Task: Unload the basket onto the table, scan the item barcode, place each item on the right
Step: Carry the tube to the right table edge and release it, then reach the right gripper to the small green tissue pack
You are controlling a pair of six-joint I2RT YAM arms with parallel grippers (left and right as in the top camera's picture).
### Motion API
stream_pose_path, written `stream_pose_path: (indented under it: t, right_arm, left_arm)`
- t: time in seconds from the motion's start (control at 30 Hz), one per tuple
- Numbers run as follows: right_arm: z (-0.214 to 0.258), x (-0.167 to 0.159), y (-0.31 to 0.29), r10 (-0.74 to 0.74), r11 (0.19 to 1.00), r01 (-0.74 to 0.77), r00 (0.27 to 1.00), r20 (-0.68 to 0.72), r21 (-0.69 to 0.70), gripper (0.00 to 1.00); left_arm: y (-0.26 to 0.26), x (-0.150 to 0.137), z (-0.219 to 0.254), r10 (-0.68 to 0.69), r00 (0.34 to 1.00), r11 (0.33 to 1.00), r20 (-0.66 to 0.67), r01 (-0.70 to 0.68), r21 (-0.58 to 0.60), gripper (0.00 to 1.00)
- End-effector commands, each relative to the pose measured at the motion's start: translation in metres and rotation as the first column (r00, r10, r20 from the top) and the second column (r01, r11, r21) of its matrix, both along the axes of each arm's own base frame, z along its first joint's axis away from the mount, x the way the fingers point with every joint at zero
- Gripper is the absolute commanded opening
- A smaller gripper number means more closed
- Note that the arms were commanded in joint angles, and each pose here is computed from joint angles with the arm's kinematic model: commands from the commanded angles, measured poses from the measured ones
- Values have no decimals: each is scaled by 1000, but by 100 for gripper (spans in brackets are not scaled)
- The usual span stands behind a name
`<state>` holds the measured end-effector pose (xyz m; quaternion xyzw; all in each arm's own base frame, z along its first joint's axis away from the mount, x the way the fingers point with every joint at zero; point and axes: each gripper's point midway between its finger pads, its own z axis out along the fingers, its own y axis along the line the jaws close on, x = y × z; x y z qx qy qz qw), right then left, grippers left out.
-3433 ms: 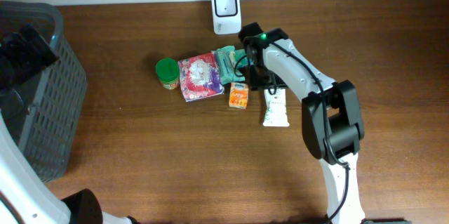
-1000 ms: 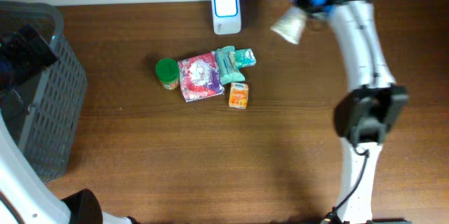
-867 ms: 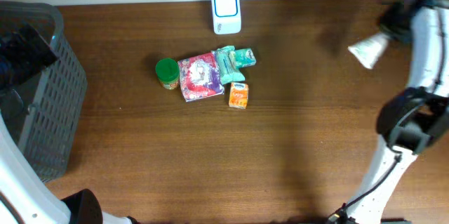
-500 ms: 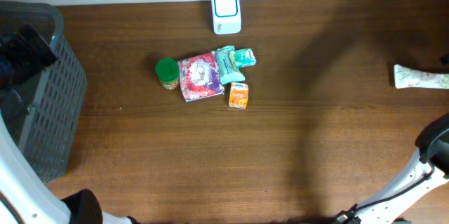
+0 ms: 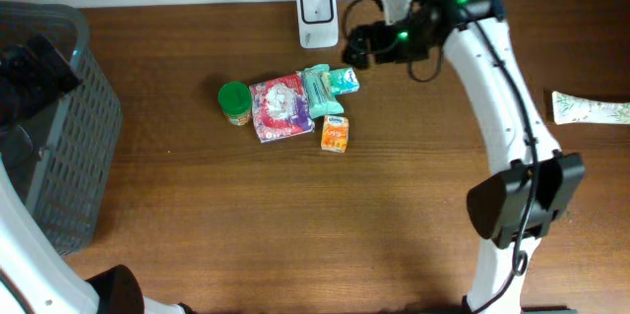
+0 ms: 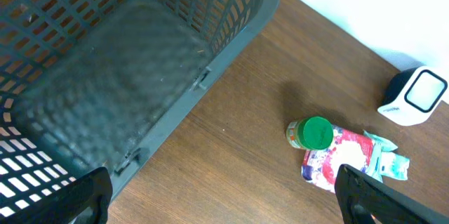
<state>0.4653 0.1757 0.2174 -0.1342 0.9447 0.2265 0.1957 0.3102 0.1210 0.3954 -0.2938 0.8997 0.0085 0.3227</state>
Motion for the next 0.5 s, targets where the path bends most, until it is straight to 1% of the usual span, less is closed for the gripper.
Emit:
stream_pose_path:
  t: [0.0,0.03,0.07,0.1,0.13,0.17,0.2,0.23,0.27,0.33,0.4,0.43,0.47]
  right_arm:
    - [-24,8,-13,-318,948,311,942,-110,-74,99]
    - [-36,10,-13,-398,917,390,904,-155,-78,99]
    - [-57,16,-10,-477,878,474,850,-224,-72,99]
    - [-68,17,-10,-504,862,501,826,-252,-81,99]
    - [-81,18,-9,-544,835,543,786,-292,-94,98]
    - [-98,21,-5,-569,814,572,750,-338,-100,84]
    - [-109,29,2,-546,826,559,761,-350,-71,71]
    - [-117,45,7,-465,880,473,843,-270,-40,68]
    - [-121,53,9,-414,908,417,883,-220,-32,67]
    - [-134,66,12,-349,936,350,923,-159,-27,67]
    - [-162,77,15,-297,955,295,946,-129,-36,58]
    - [-168,79,17,-263,965,259,959,-110,-43,58]
    - [-171,79,17,-262,965,259,958,-114,-45,57]
  left_arm:
    - [0,-2,2,9,1000,1000,8,-9,-6,99]
    - [0,-2,2,9,1000,1000,9,-9,-6,99]
    - [0,-2,2,10,1000,1000,8,-10,-6,99]
    - [0,-2,2,10,1000,1000,9,-10,-6,99]
    - [0,-2,2,10,1000,1000,8,-10,-6,99]
    - [0,-2,2,10,1000,1000,8,-10,-6,99]
    - [0,-2,2,10,1000,1000,8,-10,-6,99]
    - [0,-2,2,10,1000,1000,8,-10,-6,99]
    - [0,-2,2,10,1000,1000,9,-10,-6,99]
    - [0,-2,2,10,1000,1000,9,-10,-6,99]
    - [0,-2,2,10,1000,1000,9,-10,-6,99]
    - [0,-2,2,10,1000,1000,9,-10,-6,99]
    - [0,-2,2,10,1000,1000,8,-10,-6,99]
